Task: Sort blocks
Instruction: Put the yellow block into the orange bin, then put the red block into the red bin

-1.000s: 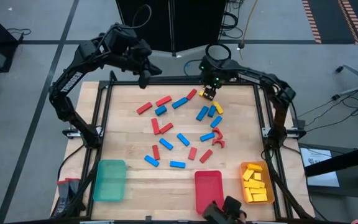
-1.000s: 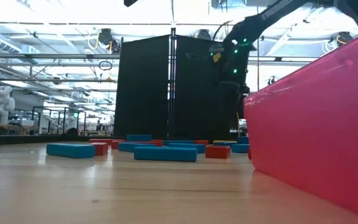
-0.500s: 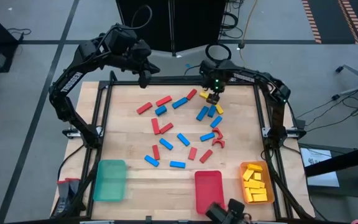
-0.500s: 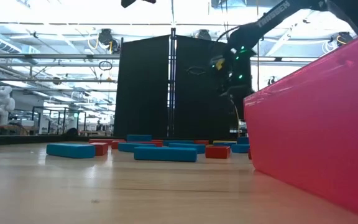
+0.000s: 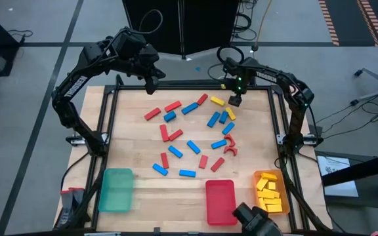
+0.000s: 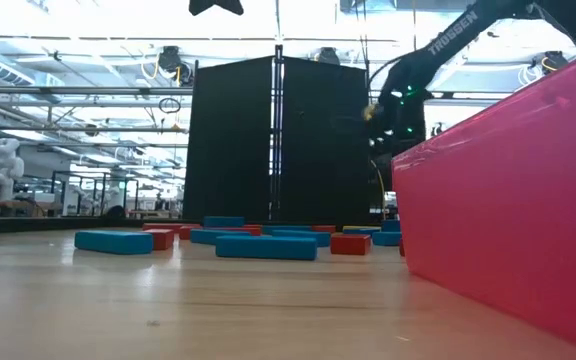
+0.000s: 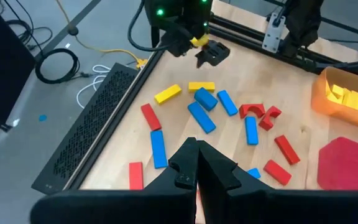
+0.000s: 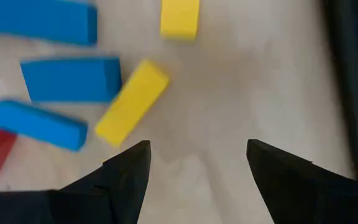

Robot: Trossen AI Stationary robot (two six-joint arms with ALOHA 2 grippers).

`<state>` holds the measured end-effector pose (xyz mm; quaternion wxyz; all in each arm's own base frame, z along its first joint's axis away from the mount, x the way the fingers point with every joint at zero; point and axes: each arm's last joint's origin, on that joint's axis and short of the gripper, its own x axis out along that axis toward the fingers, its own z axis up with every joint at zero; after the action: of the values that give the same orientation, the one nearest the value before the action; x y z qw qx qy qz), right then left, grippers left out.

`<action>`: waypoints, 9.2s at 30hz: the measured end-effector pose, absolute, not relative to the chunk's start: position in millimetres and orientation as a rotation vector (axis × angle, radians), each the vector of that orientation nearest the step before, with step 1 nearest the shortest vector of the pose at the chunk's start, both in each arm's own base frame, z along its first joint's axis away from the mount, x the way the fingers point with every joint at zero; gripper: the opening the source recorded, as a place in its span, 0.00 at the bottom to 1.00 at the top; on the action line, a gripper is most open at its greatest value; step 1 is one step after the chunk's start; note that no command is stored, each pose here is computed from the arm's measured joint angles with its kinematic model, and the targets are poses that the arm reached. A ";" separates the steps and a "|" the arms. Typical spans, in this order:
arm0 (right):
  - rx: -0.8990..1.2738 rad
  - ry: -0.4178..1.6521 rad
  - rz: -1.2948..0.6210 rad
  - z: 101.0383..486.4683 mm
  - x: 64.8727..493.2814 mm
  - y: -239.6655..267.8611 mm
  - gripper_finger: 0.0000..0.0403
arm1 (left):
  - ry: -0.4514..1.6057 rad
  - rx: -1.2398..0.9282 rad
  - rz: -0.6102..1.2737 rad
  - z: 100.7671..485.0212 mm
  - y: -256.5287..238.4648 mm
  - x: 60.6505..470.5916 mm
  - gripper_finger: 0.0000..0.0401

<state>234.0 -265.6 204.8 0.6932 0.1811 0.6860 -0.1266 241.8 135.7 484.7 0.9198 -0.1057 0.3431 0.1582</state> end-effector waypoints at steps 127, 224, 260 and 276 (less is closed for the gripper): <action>0.603 1.489 -0.380 231.7 116.9 150.4 0.53 | 0.709 -0.192 0.315 490.4 128.5 229.5 0.02; 0.663 1.025 -0.739 245.9 292.8 -262.7 0.00 | 0.827 -0.208 0.373 482.9 126.2 221.5 0.02; 0.386 1.169 -0.305 176.4 205.0 -252.0 0.00 | 0.708 -0.234 0.407 490.7 129.8 227.7 0.02; 0.250 0.813 -0.398 337.0 140.0 -145.2 0.00 | 0.522 -0.271 0.344 305.4 218.9 389.5 0.01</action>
<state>140.0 -145.2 337.0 0.8918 0.1206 0.3918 -0.1917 389.5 218.9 305.4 0.9425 -0.1328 0.2560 0.1687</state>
